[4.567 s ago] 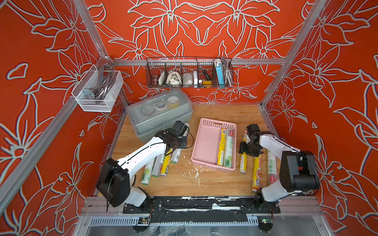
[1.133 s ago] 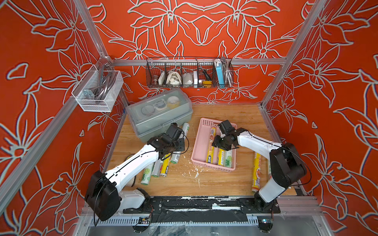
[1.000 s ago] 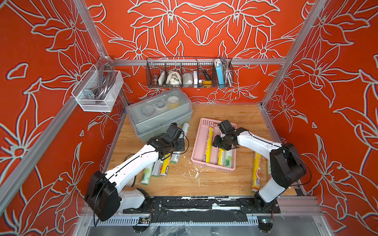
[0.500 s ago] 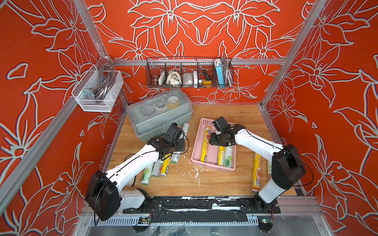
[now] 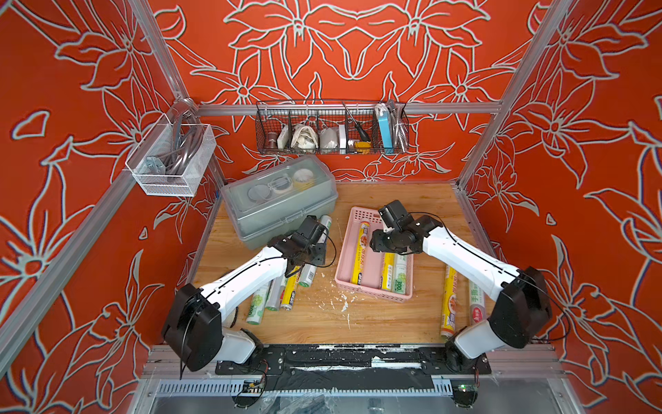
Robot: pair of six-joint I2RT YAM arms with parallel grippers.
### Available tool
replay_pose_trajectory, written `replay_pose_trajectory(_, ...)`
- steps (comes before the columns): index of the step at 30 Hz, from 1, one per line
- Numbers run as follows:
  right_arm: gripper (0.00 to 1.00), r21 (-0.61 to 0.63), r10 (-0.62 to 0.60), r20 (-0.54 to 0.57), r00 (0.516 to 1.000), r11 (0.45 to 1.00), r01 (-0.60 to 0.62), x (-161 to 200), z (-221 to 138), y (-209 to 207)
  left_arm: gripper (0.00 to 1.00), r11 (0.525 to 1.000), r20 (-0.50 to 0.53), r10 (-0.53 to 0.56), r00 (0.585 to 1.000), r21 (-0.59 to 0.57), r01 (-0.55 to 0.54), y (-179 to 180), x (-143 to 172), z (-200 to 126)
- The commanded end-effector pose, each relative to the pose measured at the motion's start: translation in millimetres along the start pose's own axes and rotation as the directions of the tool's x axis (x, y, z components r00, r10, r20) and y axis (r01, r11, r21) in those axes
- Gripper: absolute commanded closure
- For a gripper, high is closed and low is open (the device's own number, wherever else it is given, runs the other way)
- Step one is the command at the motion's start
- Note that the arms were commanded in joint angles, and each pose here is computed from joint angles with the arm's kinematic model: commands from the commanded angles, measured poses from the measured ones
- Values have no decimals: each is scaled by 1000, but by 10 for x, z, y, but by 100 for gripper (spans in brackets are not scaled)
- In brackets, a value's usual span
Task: Put the plastic wrap into the basket
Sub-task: Pick up the plastic wrap from the center of the board.
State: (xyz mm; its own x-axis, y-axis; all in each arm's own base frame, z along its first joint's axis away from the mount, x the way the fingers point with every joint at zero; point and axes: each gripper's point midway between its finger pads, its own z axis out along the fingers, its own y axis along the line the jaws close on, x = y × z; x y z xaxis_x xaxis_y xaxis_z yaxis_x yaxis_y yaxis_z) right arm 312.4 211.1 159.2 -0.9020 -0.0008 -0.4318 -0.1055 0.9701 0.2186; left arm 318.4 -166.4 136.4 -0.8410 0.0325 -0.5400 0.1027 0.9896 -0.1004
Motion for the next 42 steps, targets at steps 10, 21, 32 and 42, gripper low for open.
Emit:
replay_pose_trajectory(10,45,37,-99,67,993,995,97,-4,-419,-128,38,995,-111,46,993,-87,-55,86,55,476)
replay_pose_trajectory(21,43,68,-130,87,988,990,124,-3,-530,-233,38,993,-176,34,984,-104,-53,164,122,798)
replay_pose_trajectory(32,43,69,-131,64,989,990,126,30,-449,-250,38,996,-179,22,984,-81,-37,58,49,1007)
replay_pose_trajectory(42,43,74,-132,64,989,989,127,40,-464,-284,38,994,-190,28,981,-95,-47,17,-31,1199)
